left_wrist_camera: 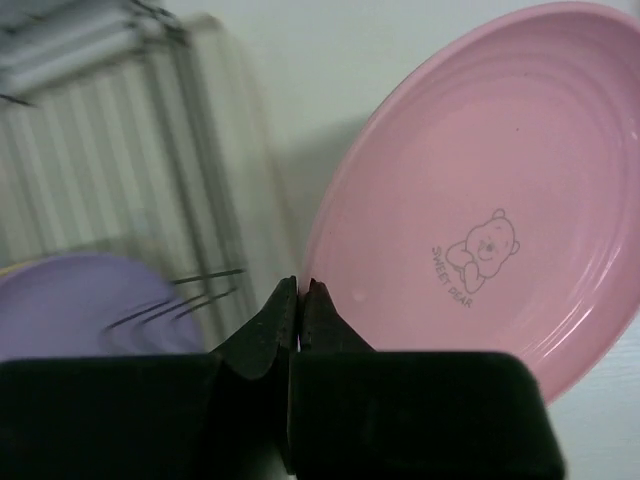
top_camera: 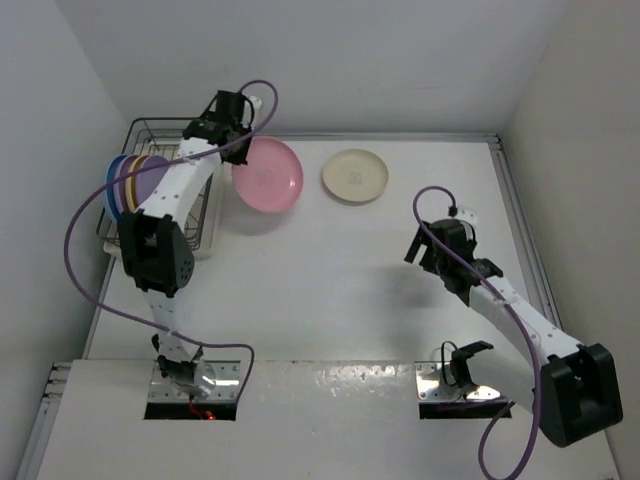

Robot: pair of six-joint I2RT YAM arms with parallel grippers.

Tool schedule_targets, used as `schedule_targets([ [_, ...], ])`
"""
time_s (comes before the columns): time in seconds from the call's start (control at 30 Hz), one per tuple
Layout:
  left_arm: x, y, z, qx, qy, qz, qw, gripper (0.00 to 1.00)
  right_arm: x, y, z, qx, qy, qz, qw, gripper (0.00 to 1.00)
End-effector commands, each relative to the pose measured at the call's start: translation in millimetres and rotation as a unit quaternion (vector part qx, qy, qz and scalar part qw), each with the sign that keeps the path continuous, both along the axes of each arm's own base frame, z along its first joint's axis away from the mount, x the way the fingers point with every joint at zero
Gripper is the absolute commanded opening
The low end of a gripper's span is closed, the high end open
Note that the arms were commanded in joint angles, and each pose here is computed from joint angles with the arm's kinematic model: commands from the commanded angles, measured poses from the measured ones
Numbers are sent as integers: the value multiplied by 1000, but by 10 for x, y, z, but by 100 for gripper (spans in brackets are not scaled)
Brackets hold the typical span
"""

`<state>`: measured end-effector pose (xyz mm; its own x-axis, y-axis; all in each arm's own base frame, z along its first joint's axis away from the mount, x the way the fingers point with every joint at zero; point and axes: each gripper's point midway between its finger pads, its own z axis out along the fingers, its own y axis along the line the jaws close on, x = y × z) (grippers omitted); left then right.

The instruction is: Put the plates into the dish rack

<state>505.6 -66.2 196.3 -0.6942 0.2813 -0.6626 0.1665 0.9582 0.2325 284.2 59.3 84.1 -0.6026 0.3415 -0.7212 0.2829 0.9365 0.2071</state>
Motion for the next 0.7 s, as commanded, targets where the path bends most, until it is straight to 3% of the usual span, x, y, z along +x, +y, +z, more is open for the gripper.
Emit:
schedule_targets([
  [0.0, -213, 440, 801, 72, -77, 20, 994, 0, -280, -115, -192, 33, 19, -54, 998, 88],
  [0.2, -575, 1201, 1243, 153, -113, 132, 973, 0, -559, -208, -386, 17, 48, -51, 997, 88],
  [0.33, -820, 1583, 1331, 214, -141, 234, 938, 0, -628, -235, -412, 21, 47, -62, 997, 88],
  [0.37, -781, 1538, 1452, 227, -181, 244, 925, 0, -635, -241, -419, 21, 45, -63, 997, 88],
  [0.4, -923, 1606, 1345, 265, -170, 273, 909, 0, -626, -234, -391, 23, 38, -62, 997, 88],
  [0.5, -995, 1596, 1334, 303, -176, 301, 887, 0, -582, -216, -326, 22, 26, -55, 998, 88],
  [0.67, -1031, 1555, 1495, 307, -201, 321, 873, 0, -538, -222, -226, 18, 19, -55, 998, 88],
])
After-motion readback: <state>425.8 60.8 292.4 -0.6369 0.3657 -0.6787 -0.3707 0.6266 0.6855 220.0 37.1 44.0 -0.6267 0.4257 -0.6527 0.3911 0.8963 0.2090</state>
